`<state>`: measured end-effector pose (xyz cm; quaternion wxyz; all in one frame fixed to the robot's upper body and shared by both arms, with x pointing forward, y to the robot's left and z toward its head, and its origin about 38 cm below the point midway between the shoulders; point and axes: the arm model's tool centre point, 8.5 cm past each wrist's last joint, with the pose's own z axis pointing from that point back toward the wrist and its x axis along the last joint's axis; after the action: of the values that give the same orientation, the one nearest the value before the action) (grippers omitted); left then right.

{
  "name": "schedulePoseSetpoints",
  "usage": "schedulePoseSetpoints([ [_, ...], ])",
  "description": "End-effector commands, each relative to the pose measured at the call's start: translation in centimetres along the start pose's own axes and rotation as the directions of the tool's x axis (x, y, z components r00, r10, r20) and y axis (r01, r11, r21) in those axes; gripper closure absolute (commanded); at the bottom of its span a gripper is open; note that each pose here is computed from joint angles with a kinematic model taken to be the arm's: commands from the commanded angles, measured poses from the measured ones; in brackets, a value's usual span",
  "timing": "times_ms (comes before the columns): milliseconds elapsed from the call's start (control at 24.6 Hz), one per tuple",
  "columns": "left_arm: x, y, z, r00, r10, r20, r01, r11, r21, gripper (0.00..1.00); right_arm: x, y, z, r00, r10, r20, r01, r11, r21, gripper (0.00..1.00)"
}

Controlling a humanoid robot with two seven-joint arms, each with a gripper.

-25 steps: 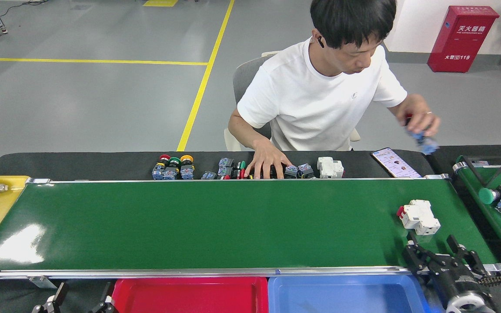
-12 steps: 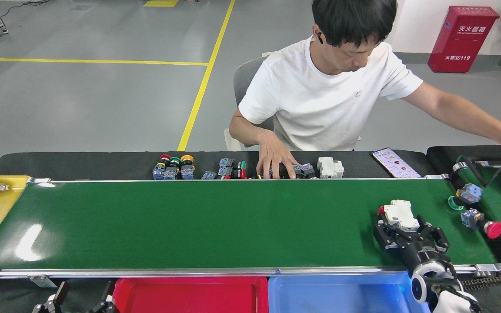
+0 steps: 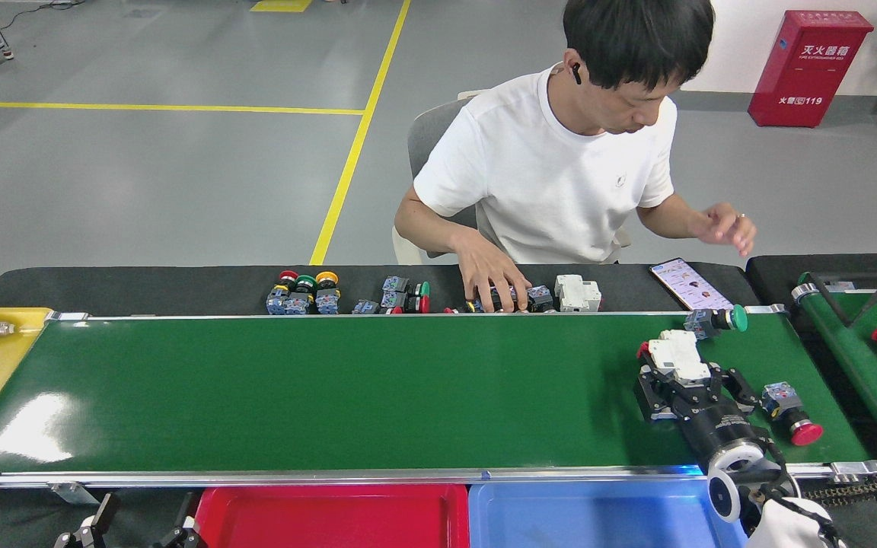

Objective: Pick switch part from conveyor to tray

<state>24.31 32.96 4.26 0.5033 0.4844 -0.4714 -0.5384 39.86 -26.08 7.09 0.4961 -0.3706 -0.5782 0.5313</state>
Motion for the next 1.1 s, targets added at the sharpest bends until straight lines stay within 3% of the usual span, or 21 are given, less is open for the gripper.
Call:
schedulePoseSetpoints([
  [0,-0.3,0.6,0.0,1.0,-0.013,-0.004,0.013,1.0,0.016,0.0,2.4,-1.9,1.2,0.991,0.011,0.131,-0.002,0.998,-0.062,0.77],
  [244,-0.3,0.5,0.0,1.0,-0.009,-0.006,0.009,1.0,0.017,0.0,8.7,0.5,7.5,0.922,-0.001,0.387,0.007,1.0,-0.015,0.75],
  [367,-0.4,0.5,0.1,1.0,-0.008,-0.009,0.008,1.0,0.014,0.0,6.3,2.2,11.4,0.901,0.019,0.434,-0.048,0.997,0.056,0.72],
  [489,-0.4,0.5,0.1,1.0,-0.01,-0.006,0.01,1.0,0.014,0.0,4.0,4.0,16.5,0.885,-0.011,0.466,-0.056,0.99,0.13,0.7],
  [529,-0.3,0.5,0.0,1.0,-0.01,-0.004,0.01,1.0,0.014,0.0,3.3,4.2,17.3,0.898,-0.012,0.44,-0.056,0.988,0.142,0.67],
  [570,-0.3,0.5,0.0,1.0,-0.009,-0.003,0.009,1.0,0.015,0.0,2.9,4.4,17.7,0.906,-0.019,0.422,-0.05,0.987,0.152,0.55],
  [611,-0.3,0.5,0.0,1.0,-0.009,-0.003,0.009,1.0,0.015,0.0,3.2,4.7,17.7,0.909,-0.032,0.415,-0.036,0.988,0.153,0.28],
  [652,-0.3,0.5,0.0,1.0,-0.01,-0.003,0.01,1.0,0.015,0.0,3.7,4.9,17.7,0.912,-0.046,0.408,-0.02,0.988,0.155,0.14],
  [692,-0.3,0.6,0.0,1.0,-0.01,-0.004,0.01,1.0,0.017,0.0,3.8,5.0,17.7,0.915,-0.051,0.401,-0.016,0.987,0.162,0.08],
  [978,-0.3,0.5,0.0,1.0,-0.011,-0.002,0.011,1.0,0.014,0.0,1.5,3.8,17.6,0.949,-0.025,0.315,-0.014,0.993,0.121,0.04],
  [1059,-0.2,0.5,0.0,1.0,-0.011,0.001,0.011,1.0,0.015,0.0,1.1,2.7,15.9,0.968,-0.024,0.248,0.008,0.998,0.067,0.04],
])
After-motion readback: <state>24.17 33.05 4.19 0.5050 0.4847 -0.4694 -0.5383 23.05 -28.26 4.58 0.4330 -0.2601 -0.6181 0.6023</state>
